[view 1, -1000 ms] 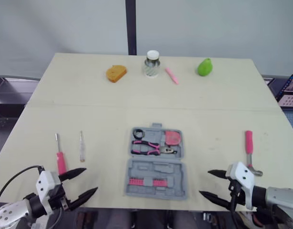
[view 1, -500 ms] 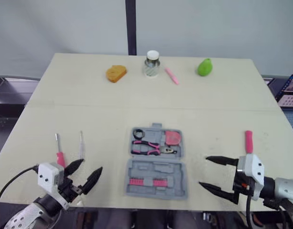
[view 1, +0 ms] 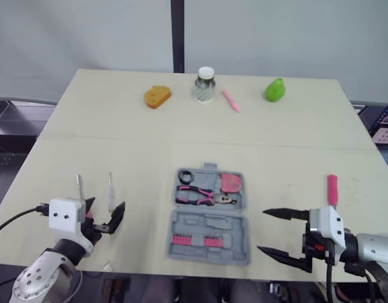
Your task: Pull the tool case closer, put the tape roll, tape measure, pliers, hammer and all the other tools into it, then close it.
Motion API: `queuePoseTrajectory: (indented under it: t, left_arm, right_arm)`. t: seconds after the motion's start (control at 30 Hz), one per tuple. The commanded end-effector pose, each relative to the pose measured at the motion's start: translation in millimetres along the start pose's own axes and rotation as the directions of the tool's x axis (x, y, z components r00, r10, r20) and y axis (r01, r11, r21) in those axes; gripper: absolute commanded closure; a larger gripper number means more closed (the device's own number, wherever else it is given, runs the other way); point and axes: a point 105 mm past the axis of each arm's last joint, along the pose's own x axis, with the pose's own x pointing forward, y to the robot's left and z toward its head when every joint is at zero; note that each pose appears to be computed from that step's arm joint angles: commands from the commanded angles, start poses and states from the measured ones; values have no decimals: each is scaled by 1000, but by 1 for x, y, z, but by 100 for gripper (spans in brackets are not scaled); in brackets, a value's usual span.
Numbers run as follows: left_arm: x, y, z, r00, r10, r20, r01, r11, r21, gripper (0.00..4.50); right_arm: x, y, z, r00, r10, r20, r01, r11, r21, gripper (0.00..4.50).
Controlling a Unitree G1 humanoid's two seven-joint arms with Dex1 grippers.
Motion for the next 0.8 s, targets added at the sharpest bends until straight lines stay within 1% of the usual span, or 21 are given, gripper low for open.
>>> queuePoseTrajectory:
  t: [0.03,0.13,0.27,0.37,0.5,0.8]
  left_arm:
    - [7,0,15,998,63,18,-62,998,-16,4]
    - [20,6,20,994,108,5,-108,992,-62,4]
    - [34,19,18,984,173,-43,-177,977,-122,4]
    - [41,23,17,978,193,-72,-202,969,-142,4]
    - [50,21,11,974,195,-114,-212,962,-174,4]
    - [59,25,0,955,229,-188,-259,954,-153,4]
  right_arm:
    - [0,-2,3,1000,-9,5,9,1000,-11,8]
    - [0,-5,3,1000,-26,4,26,1000,-16,8]
    - [1,-7,4,999,-48,4,48,999,-22,8]
    - [1,-7,4,998,-58,2,58,998,-23,8]
    - [1,-8,4,997,-72,0,72,997,-23,8]
    - [1,-8,4,996,-93,-4,93,995,-24,8]
